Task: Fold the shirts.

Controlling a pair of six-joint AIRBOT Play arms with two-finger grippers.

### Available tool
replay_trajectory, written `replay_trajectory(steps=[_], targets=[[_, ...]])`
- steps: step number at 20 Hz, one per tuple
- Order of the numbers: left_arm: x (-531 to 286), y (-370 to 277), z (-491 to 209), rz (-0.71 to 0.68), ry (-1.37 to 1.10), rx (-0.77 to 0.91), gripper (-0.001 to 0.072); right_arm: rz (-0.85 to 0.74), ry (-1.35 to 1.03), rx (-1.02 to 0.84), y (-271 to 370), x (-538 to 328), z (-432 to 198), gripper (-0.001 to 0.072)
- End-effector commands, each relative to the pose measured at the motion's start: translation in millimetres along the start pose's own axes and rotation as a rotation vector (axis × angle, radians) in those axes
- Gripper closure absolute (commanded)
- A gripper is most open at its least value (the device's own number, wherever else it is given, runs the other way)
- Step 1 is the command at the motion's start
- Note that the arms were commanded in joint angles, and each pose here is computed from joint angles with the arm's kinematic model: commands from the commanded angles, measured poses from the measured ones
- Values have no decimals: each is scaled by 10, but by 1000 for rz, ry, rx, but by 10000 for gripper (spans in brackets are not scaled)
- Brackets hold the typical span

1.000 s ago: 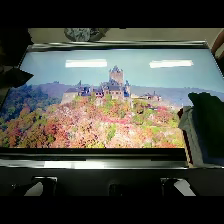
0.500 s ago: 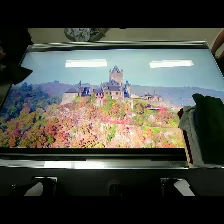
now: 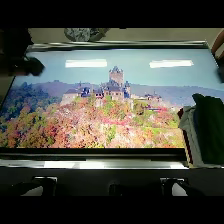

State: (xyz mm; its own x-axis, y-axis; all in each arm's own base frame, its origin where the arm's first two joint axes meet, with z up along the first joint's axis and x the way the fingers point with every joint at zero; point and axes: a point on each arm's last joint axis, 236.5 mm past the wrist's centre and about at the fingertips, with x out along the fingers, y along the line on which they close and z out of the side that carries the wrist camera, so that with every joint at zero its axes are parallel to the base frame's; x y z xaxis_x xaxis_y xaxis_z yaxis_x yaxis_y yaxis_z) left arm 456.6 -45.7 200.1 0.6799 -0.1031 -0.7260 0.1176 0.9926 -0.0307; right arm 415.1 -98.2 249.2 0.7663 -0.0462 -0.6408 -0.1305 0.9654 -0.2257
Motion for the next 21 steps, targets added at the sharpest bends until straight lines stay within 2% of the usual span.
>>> replay_trajectory(steps=[1, 3, 7, 21], targets=[[343, -10, -1305, 58, 518, 4, 206, 350, 364, -171, 1565, 455, -563, 22], [451, -207, -1775, -24, 575, -32, 206, 491, 537, -235, 2105, 648, -1063, 30], [526, -191, -2090, -17, 581, -46, 206, 534, 663, -296, 2485, 863, -1503, 28], [520, -195, -2096, -18, 585, -46, 206, 541, 676, -303, 2511, 867, -1529, 30]])
